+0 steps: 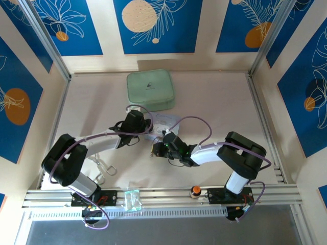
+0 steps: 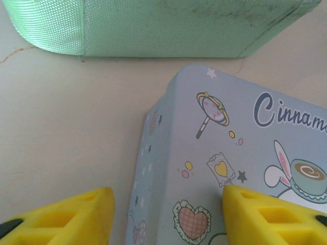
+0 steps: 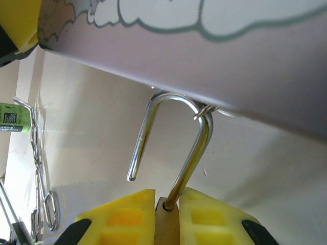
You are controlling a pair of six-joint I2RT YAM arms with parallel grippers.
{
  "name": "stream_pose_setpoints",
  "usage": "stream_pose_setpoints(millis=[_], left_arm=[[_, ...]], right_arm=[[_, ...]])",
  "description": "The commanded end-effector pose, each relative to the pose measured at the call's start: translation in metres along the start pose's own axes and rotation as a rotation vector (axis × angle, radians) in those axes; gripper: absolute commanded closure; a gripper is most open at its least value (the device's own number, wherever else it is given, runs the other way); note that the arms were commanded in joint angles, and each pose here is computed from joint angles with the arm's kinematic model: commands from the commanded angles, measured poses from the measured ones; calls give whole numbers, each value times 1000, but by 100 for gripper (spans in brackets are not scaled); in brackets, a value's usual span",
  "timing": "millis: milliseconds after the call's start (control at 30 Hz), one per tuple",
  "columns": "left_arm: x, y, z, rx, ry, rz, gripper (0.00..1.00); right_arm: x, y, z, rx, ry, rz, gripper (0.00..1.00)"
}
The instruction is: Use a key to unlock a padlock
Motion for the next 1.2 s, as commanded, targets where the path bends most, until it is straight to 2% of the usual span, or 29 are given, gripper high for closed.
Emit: stream_pose_setpoints(millis=[0, 400, 533, 600, 733, 800, 1167], left_arm=[[-4, -54, 44, -12, 134, 164, 45], [4, -91, 41, 28, 107, 241, 57], [6, -95, 38, 21, 115, 239, 59], [7, -95, 37, 31, 115, 236, 64], [7, -99, 38, 45, 118, 245, 65], [7, -101, 38, 52, 116, 247, 70], [16, -108, 32, 58, 109, 258, 72]], right_arm=[[6, -56, -96, -140, -340, 146, 87], [7, -49, -108, -264, -297, 41, 87], [1, -46, -110, -284, -307, 14, 87], [-1, -45, -113, -291, -320, -1, 87], [-3, -44, -120, -318, -331, -28, 88], [-1, -44, -124, -336, -344, -44, 88], [17, -31, -128, -308, -415, -102, 90]])
Point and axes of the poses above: each hand's point on the last joint's axis, 136 mm out from that joint toward the fingers, its own x axis back along the fingers, its own z axis along the line the jaws close on, y = z × x, the point moved 1 cm from there along x, back along the fingers, and after that the axes turned 4 degrees about x, right-handed, at the moved point
